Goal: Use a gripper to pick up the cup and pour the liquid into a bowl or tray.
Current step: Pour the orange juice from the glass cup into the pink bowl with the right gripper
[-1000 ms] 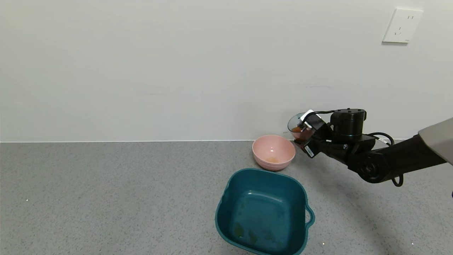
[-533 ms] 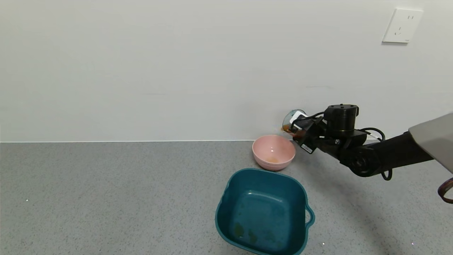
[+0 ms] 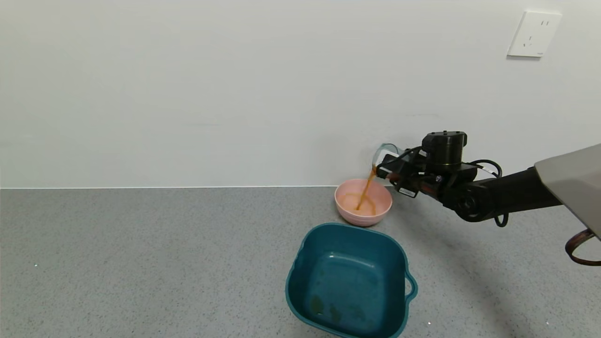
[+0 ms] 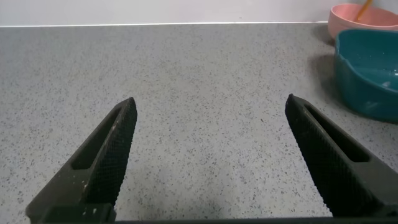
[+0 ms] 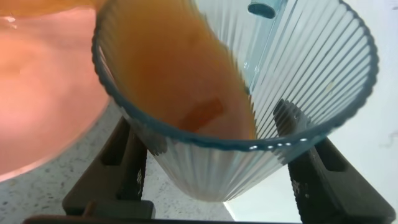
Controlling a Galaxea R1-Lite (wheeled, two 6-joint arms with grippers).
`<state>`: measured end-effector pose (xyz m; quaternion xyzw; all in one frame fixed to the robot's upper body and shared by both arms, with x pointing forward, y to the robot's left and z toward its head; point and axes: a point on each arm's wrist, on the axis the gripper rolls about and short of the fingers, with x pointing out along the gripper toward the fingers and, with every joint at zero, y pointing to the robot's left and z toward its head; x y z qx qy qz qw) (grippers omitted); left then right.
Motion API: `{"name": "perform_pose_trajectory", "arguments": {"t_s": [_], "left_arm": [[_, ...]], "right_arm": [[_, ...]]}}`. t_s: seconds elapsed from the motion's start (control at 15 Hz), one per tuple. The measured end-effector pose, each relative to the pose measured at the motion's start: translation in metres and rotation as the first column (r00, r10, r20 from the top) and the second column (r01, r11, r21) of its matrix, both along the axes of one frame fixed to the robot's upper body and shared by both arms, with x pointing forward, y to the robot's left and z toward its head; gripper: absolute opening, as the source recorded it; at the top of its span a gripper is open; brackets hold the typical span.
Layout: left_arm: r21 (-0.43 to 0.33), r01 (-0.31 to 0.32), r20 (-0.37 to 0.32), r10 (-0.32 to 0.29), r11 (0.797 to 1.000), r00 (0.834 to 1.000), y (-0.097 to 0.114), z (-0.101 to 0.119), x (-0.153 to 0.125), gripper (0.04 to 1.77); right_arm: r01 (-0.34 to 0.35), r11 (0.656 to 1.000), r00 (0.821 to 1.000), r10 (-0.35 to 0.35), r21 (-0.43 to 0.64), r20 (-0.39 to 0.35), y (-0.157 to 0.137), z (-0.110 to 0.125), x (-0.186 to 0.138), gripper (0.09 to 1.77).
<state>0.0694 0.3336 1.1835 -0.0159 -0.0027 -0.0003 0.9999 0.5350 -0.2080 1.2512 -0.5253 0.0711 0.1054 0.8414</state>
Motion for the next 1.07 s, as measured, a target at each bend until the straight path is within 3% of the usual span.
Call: {"name": "perform_pose_trajectory", "arguments": {"t_s": [0.47, 1.07], "left_arm": [[0.000, 0.000, 0.000, 0.000, 1.000, 1.000, 0.0000, 0.0000, 0.0000, 1.72], [0.000, 0.000, 0.000, 0.000, 1.000, 1.000, 0.0000, 0.0000, 0.0000, 1.72]], "right_arm": [[0.023, 0.996, 1.000, -0.023, -0.084, 0.007, -0.0008, -0.0035, 0.0036, 1.32], [0.006, 0.980, 1.000, 0.000, -0.199, 0.031, -0.0009, 0.0031, 0.0054, 1.32]]}}
